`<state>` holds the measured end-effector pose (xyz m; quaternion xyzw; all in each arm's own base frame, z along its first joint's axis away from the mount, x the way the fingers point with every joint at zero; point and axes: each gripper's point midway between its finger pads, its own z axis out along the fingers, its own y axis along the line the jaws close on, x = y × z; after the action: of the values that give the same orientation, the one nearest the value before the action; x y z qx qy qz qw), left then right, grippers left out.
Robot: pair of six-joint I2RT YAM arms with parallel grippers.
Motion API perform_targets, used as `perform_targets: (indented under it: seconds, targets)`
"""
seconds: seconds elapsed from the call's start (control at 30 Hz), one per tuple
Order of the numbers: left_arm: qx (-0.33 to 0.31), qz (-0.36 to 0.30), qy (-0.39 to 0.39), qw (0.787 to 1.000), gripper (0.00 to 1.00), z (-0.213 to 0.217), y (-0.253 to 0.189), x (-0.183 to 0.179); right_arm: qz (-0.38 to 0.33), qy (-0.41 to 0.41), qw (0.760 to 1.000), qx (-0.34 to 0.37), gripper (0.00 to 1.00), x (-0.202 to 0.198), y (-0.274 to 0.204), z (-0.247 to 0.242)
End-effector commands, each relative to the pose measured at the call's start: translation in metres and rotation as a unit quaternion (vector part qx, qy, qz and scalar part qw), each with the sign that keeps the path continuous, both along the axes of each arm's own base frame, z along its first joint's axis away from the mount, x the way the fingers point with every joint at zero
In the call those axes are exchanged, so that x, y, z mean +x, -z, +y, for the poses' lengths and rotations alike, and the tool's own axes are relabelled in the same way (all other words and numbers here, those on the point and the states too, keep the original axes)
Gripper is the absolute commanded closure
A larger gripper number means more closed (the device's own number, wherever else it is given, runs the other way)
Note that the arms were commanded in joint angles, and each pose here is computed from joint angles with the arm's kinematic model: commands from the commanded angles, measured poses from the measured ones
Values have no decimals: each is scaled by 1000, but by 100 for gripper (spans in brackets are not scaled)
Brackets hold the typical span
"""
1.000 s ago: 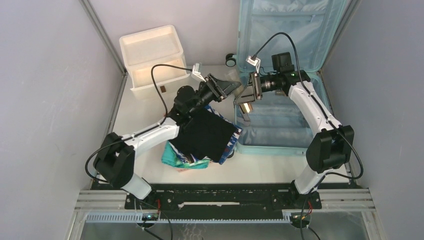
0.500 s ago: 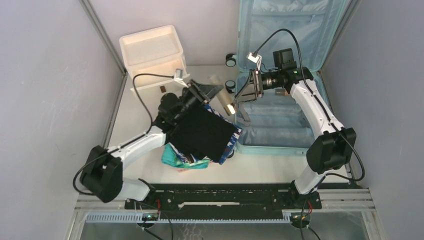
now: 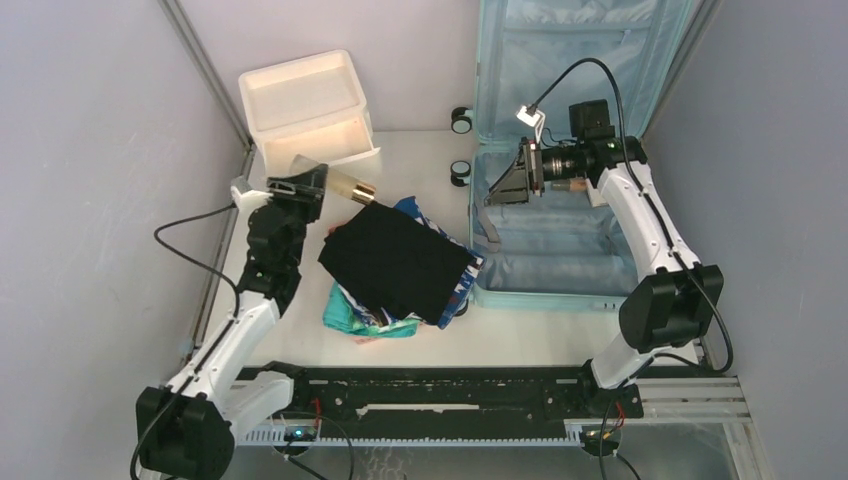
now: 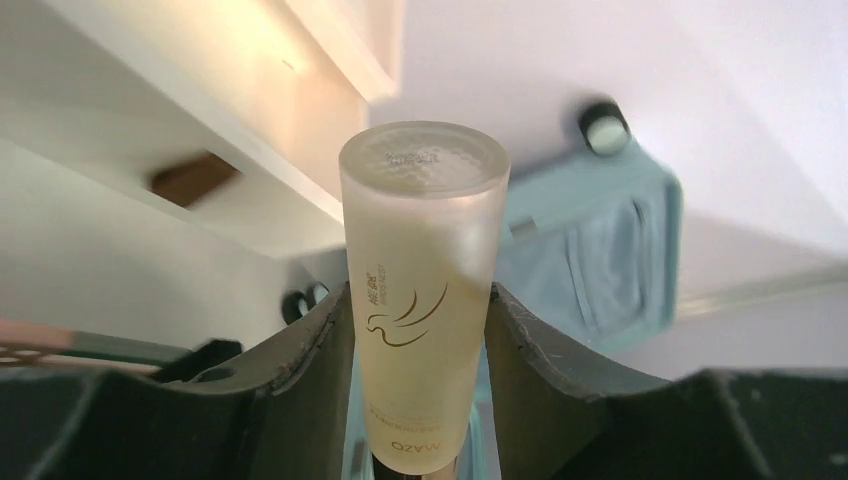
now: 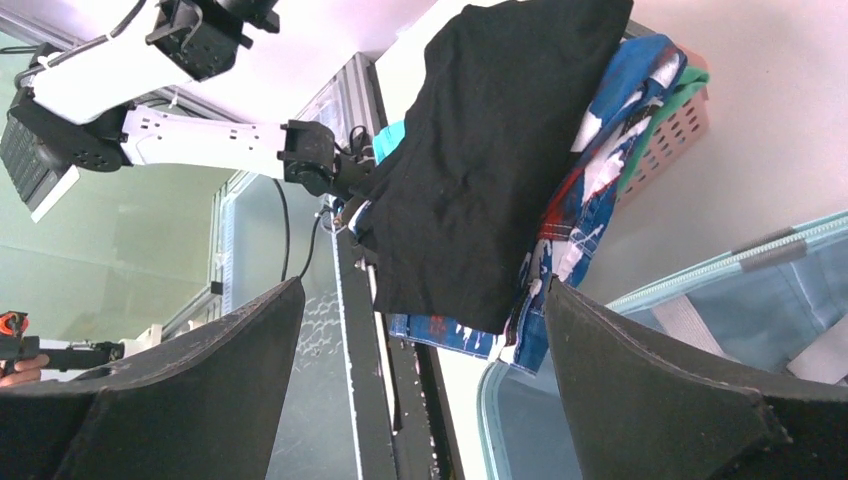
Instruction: Open, take out, and arrange the luggage
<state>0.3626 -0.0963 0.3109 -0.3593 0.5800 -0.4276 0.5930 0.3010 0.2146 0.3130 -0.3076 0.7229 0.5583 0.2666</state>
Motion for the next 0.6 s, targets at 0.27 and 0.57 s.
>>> perform_targets:
  seconds: [0.27,0.57]
  targets:
    - [-208,71,-223,950,100,87,-59,50,-39,13,999,3,4,-9,-5,-11]
    - [-263,140,-252,921,100,88,-41,100,-37,26,999,7,4,-9,-4,-18]
